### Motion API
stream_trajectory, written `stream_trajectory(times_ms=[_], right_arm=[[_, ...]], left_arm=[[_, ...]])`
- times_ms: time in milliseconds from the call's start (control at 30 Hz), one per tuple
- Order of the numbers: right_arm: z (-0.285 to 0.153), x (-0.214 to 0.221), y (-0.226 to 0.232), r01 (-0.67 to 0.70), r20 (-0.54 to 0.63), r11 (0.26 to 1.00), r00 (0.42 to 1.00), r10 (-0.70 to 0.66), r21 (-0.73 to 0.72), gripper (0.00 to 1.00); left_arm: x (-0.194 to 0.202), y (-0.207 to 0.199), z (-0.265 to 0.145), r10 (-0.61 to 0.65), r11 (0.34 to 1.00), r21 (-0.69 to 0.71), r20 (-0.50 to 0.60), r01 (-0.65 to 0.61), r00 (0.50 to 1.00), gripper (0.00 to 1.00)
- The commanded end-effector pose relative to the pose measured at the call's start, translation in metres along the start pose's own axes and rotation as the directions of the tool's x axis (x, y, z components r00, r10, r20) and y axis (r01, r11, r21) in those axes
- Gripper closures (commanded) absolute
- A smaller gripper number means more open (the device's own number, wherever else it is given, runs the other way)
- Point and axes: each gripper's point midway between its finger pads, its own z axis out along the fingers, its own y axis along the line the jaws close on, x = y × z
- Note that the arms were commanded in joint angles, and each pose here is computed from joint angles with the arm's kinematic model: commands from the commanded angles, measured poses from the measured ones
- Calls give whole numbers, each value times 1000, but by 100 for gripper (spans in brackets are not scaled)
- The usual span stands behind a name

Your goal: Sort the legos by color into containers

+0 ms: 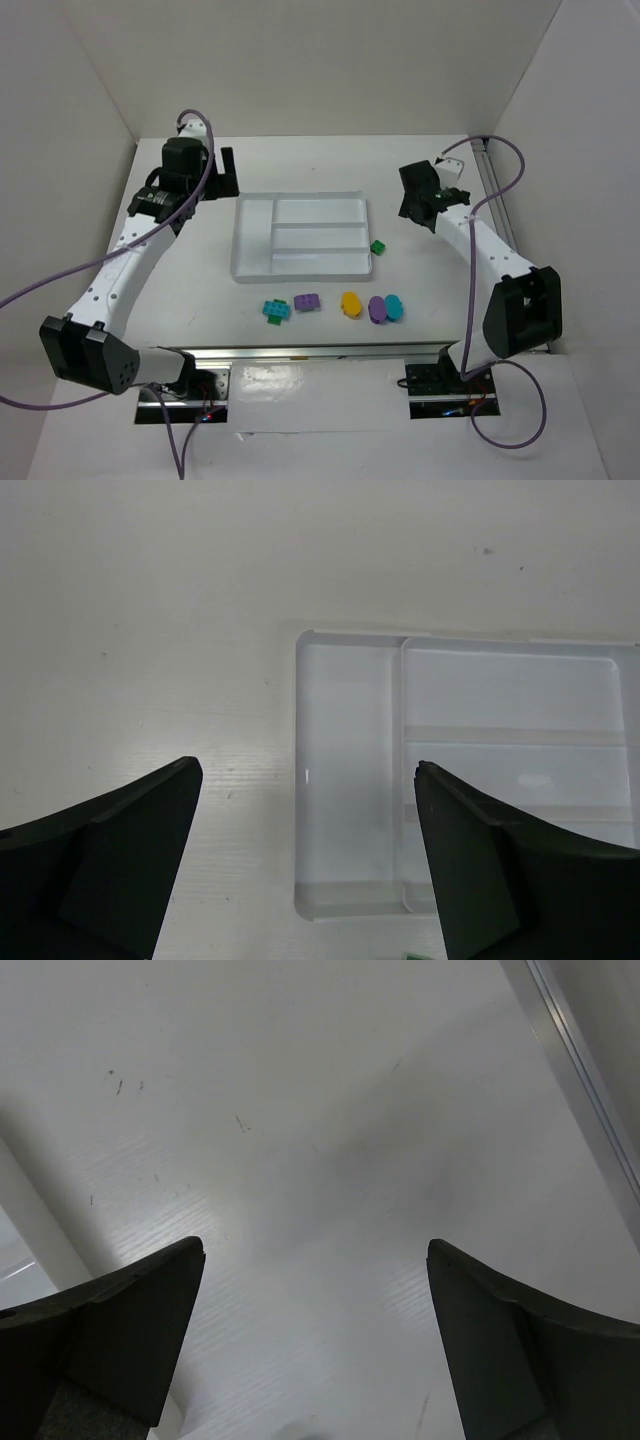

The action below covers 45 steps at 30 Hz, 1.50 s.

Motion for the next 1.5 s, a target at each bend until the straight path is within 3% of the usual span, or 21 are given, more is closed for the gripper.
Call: stream_trajectory(times_ms=[0,200,367,467,567,667,700,900,967,1200,1267,1467], right_arm=[[-14,-12,7,-30,45,998,998,33,-62,1],[-11,9,20,3,-24,991,1000,-6,-132,1],[-5,22,43,-32,-85,977,996,14,-213,1],[-3,25,47,-130,-120,974,987,109,-184,4],[-3,30,59,-177,-196,950,972,128,-259,2],[-2,46,72,-205,-245,927,961,129,-315,1],[-1,50,71,-215,-255,927,957,137,-307,1],[13,72,75,-178,-292,952,951,102,-247,1],[14,76,83,-176,-299,948,950,93,-266,8],[28,92,104,-208,-343,937,933,104,-282,17],[29,94,108,-213,-351,932,931,103,-294,25],[34,101,117,-219,-374,924,923,92,-312,26]], left_arm=[[-2,-7,-2,-36,999,38,-25,37,999,0],[-11,-8,-25,-56,995,88,129,44,990,0],[8,-3,-15,12,997,-77,22,-11,1000,0],[15,-8,-13,35,995,-94,26,-32,999,0],[16,-14,-14,0,999,-54,62,4,998,0],[18,-32,-13,2,1000,-1,-17,-2,1000,0],[25,-24,-11,19,999,-46,-57,-22,998,0],[42,-22,-9,36,996,-75,-89,-43,995,0],[53,-23,-7,44,996,-66,-115,-52,992,0],[68,-31,-2,71,996,-47,-168,-80,983,0],[68,-31,-2,71,996,-46,-168,-80,983,0],[80,-39,1,93,996,4,-217,-95,972,0]])
